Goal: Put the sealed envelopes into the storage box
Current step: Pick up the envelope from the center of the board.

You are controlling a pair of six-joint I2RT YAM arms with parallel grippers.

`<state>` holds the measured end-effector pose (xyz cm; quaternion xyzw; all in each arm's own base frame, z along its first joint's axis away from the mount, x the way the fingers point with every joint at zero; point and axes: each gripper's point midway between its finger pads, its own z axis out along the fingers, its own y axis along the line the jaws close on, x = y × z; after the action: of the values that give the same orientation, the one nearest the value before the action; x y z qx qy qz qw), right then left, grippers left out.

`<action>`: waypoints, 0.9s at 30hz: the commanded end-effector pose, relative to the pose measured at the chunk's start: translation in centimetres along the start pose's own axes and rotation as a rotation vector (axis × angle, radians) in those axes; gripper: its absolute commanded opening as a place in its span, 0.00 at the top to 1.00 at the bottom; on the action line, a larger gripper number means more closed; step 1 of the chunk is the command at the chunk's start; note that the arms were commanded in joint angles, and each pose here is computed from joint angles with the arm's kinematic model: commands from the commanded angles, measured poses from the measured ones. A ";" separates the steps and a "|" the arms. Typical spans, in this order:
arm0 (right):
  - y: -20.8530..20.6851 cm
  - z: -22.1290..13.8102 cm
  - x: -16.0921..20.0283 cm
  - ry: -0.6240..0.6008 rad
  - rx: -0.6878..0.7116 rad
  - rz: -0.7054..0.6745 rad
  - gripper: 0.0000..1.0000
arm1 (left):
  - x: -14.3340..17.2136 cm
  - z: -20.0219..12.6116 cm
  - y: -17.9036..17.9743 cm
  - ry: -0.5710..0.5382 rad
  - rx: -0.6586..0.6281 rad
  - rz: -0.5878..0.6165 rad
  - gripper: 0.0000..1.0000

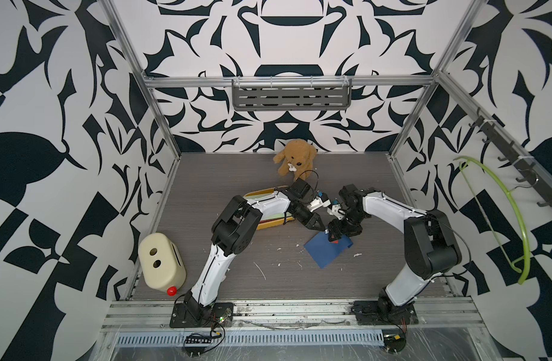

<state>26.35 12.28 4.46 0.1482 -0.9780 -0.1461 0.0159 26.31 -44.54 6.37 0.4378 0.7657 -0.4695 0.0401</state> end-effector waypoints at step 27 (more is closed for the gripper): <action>-10.2 -10.8 -3.4 -0.422 0.296 0.407 0.02 | -5.6 -6.4 -3.4 -0.182 -0.279 -0.074 1.00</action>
<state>33.00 1.68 11.02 -0.0635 -0.9820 -0.0438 -0.1727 28.96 -44.01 9.86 0.3621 0.8369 -0.3964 0.1060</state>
